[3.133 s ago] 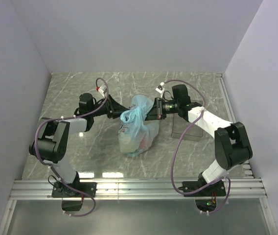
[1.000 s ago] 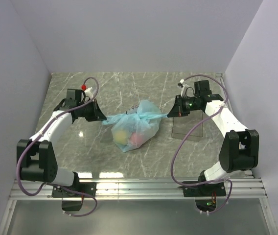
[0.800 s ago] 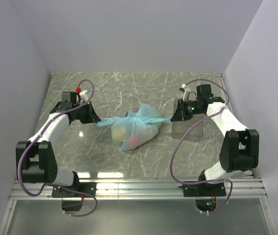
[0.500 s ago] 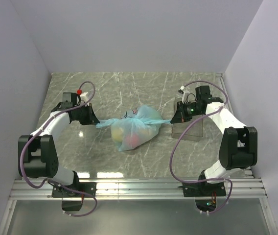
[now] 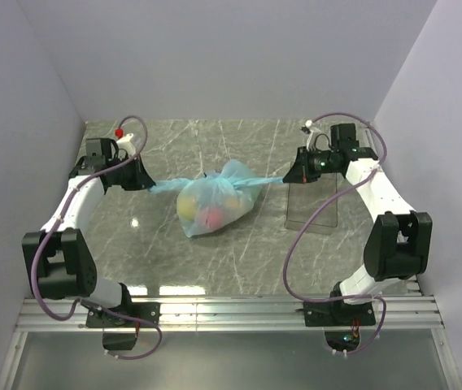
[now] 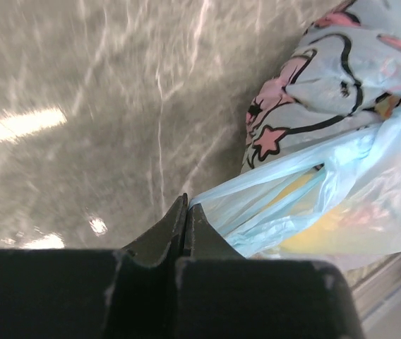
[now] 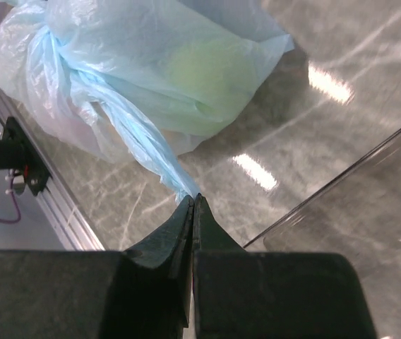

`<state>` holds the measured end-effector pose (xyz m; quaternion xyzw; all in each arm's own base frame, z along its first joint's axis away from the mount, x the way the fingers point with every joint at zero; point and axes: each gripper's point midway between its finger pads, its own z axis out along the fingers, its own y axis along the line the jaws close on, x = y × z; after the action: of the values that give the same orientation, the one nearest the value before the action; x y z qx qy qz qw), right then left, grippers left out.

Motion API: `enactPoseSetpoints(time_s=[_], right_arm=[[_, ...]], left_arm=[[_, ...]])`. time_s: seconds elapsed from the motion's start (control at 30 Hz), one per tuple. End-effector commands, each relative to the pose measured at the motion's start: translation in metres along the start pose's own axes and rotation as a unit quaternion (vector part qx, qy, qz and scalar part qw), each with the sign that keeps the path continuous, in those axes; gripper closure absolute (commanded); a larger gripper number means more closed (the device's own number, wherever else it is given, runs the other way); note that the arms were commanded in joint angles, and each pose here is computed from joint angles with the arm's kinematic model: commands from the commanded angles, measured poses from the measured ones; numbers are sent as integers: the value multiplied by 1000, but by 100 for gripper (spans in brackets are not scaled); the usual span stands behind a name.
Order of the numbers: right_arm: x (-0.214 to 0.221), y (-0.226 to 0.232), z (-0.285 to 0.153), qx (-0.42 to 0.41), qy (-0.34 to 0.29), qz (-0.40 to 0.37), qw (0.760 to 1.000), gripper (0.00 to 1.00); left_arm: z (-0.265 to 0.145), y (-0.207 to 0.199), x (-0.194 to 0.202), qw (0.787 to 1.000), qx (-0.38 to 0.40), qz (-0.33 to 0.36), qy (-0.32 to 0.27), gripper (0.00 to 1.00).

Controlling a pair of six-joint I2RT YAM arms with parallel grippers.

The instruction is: Place the fake fruits into the plastic bag and tie a complex knot

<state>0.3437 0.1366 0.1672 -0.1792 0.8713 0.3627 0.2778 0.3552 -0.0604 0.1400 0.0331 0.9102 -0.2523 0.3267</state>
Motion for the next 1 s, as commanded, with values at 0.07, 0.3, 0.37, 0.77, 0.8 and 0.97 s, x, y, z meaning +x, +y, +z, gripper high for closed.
enactPoseSetpoints(time_s=[0.07,0.3,0.37,0.77,0.8,0.97], right_arm=[[-14,-72,-54,164,-34,-5,986,100],[6,-101,-10,153,-14,12,988,100],[6,-99,-1,146,-8,10,989,100],[-28,-45,-15,81,-40,-23,996,74],[-30,-38,-16,76,-42,-21,996,65],[-54,-1,-41,59,-87,-53,993,31]], left_arm=[[-51,94,-35,976,-200,62,-55,100],[-16,123,-17,977,-204,52,-41,100],[-7,122,-12,981,-185,53,-29,100],[-7,26,-31,994,1,96,-58,50],[-13,14,-35,992,7,105,-68,38],[-44,-13,-68,986,5,104,-126,1]])
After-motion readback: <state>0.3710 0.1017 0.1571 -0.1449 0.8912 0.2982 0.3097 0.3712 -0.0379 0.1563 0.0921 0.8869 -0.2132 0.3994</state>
